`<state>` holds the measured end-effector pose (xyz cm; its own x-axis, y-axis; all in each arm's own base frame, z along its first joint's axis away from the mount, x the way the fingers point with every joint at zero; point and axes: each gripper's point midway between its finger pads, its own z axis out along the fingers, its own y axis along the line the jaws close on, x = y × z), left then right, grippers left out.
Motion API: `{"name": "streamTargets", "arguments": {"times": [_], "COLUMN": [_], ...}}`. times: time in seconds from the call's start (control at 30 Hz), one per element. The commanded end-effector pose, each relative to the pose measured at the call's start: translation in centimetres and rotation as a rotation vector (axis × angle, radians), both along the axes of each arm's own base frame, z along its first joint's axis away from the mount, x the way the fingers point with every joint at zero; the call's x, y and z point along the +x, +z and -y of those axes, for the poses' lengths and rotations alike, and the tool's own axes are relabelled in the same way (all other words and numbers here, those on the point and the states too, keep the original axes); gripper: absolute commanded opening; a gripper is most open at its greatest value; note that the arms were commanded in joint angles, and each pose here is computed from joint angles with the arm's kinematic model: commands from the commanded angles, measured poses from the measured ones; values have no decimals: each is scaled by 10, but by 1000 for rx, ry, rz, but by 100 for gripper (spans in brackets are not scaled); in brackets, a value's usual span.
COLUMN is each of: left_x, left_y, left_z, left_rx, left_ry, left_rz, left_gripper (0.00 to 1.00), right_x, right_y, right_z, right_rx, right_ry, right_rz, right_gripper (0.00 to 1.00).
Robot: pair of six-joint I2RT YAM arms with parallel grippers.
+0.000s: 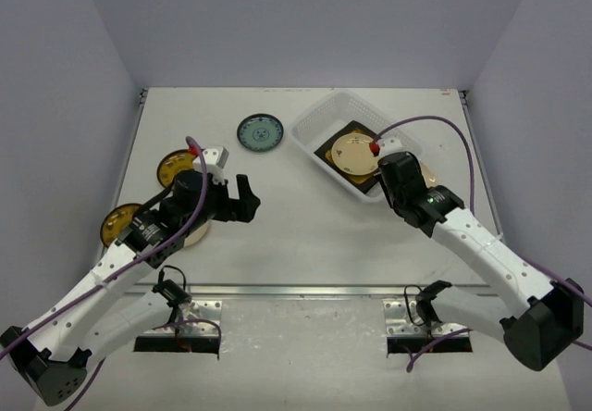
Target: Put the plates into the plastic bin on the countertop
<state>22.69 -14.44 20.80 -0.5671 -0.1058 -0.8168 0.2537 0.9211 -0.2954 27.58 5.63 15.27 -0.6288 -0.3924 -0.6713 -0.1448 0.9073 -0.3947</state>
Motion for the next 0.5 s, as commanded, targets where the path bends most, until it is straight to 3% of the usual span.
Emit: {"name": "streamTargets", "arguments": {"times": [0.0,0.1,0.23,0.47], "left_x": [9,10,11,11], "left_y": [9,8,9,13], "left_z": [-8,-11,-11,-20], "left_rx": [-16,-14,-23,-29], "left_ry": [70,93,101,145], "left_rz": [47,45,50,72], "left_gripper": [100,100,100,100], "right_x": [46,74,119,165], "right_y": [37,52,37,7], "right_z": [-49,-78,-111,-136], "right_rx": [-56,-98,-195,-275], "right_ry": [258,357,468,486], "right_rz": [108,133,76,3], "right_gripper": [0,0,0,0]}}
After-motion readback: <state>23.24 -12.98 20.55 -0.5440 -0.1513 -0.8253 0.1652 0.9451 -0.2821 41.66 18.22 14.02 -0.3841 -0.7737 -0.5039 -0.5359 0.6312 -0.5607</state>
